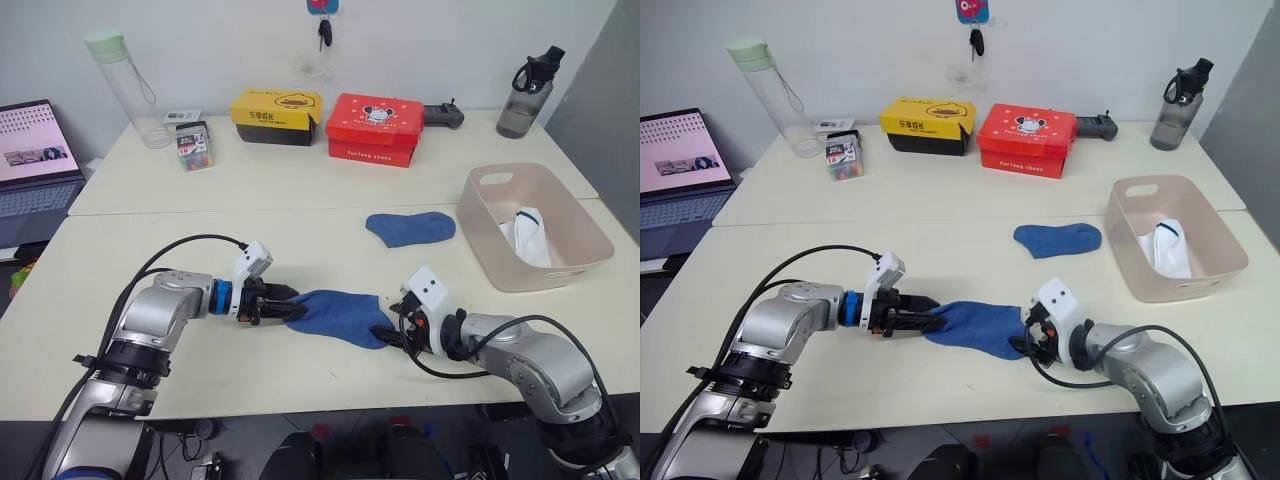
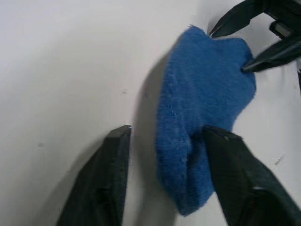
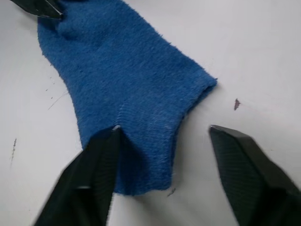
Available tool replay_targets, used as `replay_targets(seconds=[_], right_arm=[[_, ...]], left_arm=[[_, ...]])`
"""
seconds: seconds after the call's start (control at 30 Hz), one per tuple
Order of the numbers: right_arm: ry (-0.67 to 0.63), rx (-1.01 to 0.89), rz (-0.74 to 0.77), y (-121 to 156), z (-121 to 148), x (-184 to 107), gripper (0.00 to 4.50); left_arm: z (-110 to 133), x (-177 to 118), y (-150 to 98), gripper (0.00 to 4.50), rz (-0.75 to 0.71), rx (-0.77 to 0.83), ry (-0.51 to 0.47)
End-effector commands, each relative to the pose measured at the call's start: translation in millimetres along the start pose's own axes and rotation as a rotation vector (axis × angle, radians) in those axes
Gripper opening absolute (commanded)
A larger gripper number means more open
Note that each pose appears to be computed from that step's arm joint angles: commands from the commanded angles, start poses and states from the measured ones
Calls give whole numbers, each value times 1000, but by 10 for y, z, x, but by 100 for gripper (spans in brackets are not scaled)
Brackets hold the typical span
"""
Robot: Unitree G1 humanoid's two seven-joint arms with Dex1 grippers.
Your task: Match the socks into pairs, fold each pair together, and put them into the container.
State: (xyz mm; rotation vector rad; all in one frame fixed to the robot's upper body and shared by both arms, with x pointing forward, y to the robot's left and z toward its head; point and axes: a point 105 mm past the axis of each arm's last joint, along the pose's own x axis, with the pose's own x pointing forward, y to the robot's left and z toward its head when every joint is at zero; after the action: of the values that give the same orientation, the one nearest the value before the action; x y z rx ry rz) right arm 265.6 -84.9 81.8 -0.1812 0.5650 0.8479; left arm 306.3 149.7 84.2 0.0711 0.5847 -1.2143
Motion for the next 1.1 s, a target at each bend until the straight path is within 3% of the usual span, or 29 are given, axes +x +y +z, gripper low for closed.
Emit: replay_targets(seconds=[0.03, 0.17, 0.23, 0.47, 0.73, 0.87, 1.1], right_arm=[[-27, -38, 22, 60, 74, -16, 185], [-33, -15, 61, 113, 90, -30, 63], [-32, 8, 93, 156, 90, -49, 2], [23, 5, 204, 322, 32, -193, 2], [62, 30, 153, 228, -61, -231, 2], [25, 11, 122, 184, -26, -233, 111], [-93, -18, 142, 170, 171, -429, 358]], left_arm=[[-20, -48, 2, 125, 8, 56, 37], [-145, -30, 3, 20, 5, 32, 72], [-151, -42, 6, 0, 5, -5, 72], [-227, -166, -371, 0, -171, -151, 165], [-417, -95, -371, 0, -88, -158, 179], [-356, -45, -332, 0, -61, -110, 128], [-198, -211, -271, 192, 16, -74, -1]])
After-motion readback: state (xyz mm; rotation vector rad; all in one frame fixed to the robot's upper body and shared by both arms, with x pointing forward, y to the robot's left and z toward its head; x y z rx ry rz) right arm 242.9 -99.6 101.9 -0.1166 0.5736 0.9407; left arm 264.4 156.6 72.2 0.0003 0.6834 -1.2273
